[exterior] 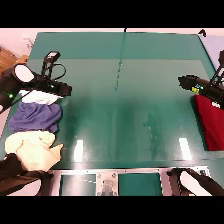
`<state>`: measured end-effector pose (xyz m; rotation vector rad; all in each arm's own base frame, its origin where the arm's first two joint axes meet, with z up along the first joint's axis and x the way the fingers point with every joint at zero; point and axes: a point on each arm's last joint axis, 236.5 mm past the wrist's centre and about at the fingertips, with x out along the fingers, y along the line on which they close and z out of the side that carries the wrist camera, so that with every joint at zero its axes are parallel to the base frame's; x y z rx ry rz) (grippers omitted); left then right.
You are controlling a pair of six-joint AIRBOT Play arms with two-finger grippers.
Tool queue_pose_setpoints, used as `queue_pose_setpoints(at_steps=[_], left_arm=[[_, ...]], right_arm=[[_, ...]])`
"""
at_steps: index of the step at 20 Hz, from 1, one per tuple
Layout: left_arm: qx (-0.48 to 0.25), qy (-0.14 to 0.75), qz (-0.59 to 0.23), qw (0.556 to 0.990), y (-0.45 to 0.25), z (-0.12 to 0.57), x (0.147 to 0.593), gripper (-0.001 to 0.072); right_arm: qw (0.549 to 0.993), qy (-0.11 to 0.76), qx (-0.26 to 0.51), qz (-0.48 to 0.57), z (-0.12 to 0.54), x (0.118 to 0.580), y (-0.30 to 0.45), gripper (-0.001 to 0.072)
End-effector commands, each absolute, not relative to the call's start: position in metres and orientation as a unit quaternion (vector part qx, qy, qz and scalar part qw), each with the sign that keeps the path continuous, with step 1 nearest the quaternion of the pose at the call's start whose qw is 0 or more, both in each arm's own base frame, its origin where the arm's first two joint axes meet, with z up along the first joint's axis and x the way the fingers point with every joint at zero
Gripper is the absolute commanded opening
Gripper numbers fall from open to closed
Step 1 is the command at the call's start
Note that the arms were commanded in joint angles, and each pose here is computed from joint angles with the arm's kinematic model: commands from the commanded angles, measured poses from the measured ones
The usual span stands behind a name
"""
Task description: Fold the shirts.
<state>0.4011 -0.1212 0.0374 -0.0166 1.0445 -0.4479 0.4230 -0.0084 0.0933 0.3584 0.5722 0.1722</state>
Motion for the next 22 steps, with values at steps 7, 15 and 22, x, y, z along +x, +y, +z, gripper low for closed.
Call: queue_pose_setpoints(at_steps=[7,15,22], left_arm=[[-0.008,0.495,-0.212,0.843,-0.121,0.037,0.401,0.0029],[-0.015,0.494,-0.215,0.843,-0.124,0.038,0.401,0.0029],[-0.049,0.459,-0.216,0.861,-0.133,0.052,0.417,0.0029]], right_arm=[[0.939,0.282,0.178,0.085,0.091,0.422,-0.008,0.0013],[0.939,0.282,0.179,0.085,0.091,0.422,-0.008,0.0012],[0.939,0.279,0.184,0.085,0.093,0.423,-0.007,0.0013]])
